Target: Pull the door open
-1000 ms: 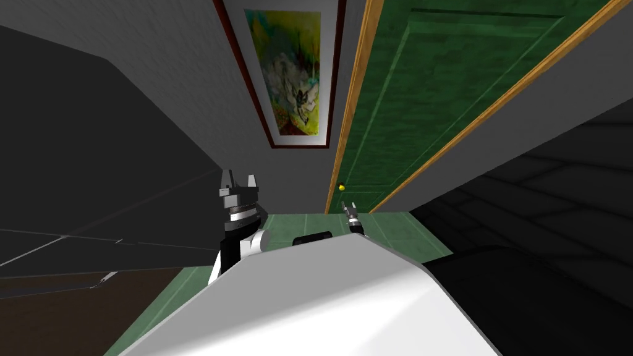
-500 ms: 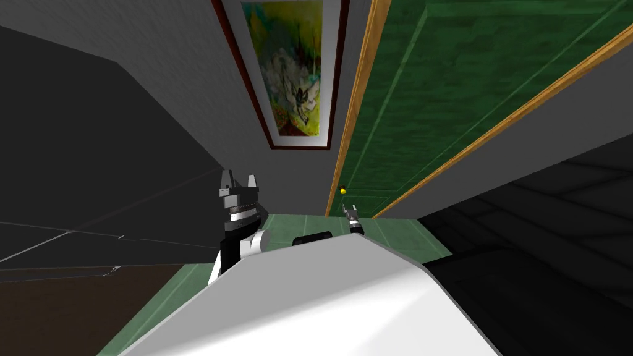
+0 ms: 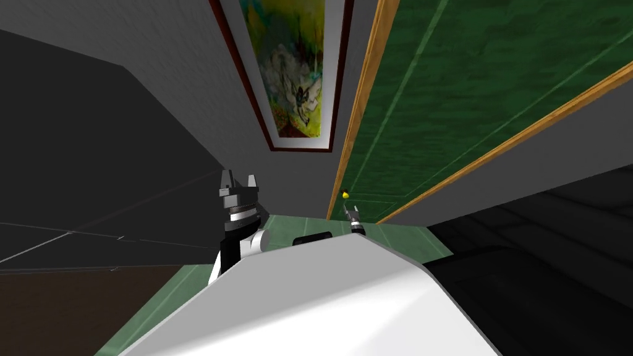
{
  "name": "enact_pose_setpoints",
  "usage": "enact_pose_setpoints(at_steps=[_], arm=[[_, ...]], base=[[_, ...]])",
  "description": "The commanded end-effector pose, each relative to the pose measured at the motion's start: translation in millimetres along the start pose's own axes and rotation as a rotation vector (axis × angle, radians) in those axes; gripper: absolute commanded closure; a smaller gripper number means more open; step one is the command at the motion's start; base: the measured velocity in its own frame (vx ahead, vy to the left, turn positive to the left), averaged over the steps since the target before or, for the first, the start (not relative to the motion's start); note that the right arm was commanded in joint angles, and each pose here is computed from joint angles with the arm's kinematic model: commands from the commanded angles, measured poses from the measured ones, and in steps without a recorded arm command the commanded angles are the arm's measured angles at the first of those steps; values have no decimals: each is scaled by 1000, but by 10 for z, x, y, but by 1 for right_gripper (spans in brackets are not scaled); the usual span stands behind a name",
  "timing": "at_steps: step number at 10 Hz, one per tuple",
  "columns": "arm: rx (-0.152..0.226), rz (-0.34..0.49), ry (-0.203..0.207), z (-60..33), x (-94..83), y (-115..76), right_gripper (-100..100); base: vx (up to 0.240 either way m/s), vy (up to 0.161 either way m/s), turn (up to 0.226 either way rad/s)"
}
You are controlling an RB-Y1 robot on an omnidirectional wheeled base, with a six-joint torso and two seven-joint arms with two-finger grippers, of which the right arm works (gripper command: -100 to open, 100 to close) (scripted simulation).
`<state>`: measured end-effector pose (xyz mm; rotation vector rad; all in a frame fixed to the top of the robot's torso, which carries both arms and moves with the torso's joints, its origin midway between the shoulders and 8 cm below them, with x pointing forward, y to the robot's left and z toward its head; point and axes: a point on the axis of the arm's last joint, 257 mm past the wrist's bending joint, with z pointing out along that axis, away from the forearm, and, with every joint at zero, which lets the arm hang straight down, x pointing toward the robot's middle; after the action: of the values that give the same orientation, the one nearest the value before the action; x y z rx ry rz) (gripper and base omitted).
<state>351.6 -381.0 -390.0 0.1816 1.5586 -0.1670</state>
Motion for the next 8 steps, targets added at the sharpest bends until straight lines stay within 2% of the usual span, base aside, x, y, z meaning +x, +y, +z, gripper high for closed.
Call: enact_pose_setpoints(at_steps=[1, 6, 7, 8], arm=[[12, 1, 1, 3, 12, -115, -100], [59, 3, 1, -38, 13, -526, -100], [53, 2, 3, -18, 17, -475, -100], [53, 2, 3, -18, 17, -475, 100]], base=[[184, 10, 66], [200, 1, 88], [88, -6, 20], [-10, -8, -38]])
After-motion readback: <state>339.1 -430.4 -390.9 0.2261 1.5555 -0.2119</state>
